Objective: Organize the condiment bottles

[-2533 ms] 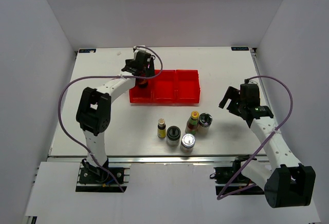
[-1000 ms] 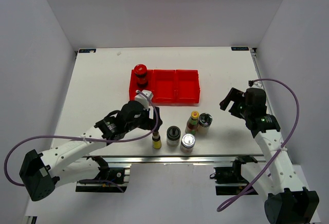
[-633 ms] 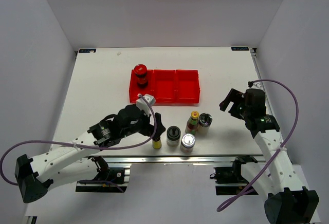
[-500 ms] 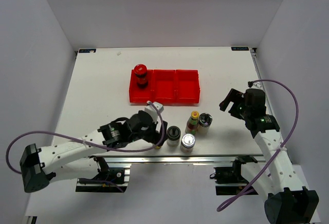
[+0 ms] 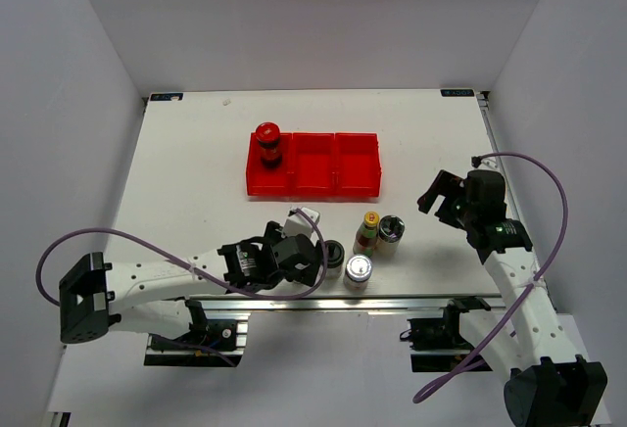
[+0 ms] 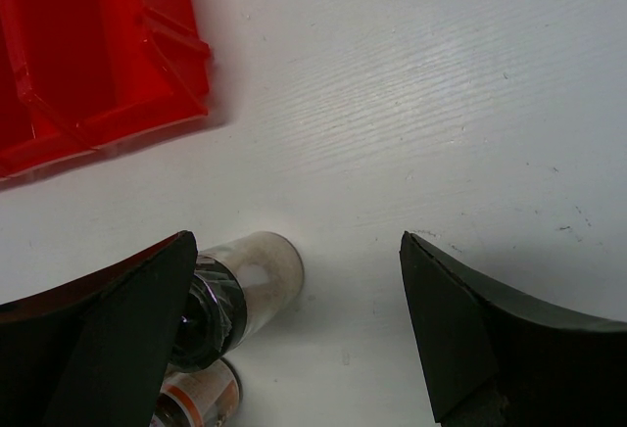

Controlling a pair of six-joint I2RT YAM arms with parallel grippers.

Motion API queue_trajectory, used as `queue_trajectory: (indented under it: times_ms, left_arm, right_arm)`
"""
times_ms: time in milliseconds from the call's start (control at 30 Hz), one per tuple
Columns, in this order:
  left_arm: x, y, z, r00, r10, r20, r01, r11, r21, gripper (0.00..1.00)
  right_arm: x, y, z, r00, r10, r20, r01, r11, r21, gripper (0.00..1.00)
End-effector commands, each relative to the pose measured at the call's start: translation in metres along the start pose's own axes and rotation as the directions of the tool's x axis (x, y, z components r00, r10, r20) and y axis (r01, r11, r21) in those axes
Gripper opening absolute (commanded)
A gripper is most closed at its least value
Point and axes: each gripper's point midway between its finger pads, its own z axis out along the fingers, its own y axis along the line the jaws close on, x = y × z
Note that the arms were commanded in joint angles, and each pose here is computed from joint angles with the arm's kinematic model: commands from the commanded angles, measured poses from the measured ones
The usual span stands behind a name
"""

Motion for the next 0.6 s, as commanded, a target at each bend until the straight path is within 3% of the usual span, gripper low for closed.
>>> queue_trajectory:
  times_ms: [0, 167, 433, 567]
  left_arm:
    - [-0.010, 0.002, 0.008, 0.996, -0.044, 0.075, 0.047, 0.998, -0.039, 0.98]
    - [0.001, 0.000, 0.022, 0.998, -0.026, 0.049, 0.028, 0.998, -0.053, 0.94]
    - [0.007, 0.005, 0.020, 0.999, -0.037, 0.036, 0.040, 0.997, -0.066, 0.60]
    - [0.006, 0.010, 0.017, 0.999, -0.038, 0.036, 0.041, 0.995, -0.087, 0.49]
  right_arm:
    - [-0.003, 0.003, -0.001, 1.000, -0.012, 0.015, 0.012, 1.000, -0.022, 0.89]
    - [-0.003, 0.003, -0.001, 1.000, -0.013, 0.017, 0.014, 1.000, -0.022, 0.89]
    - [-0.003, 0.003, -0.001, 1.000, -0.014, 0.016, 0.015, 1.000, -0.023, 0.89]
    - [-0.003, 0.002, -0.001, 1.000, -0.012, 0.018, 0.012, 1.000, -0.017, 0.89]
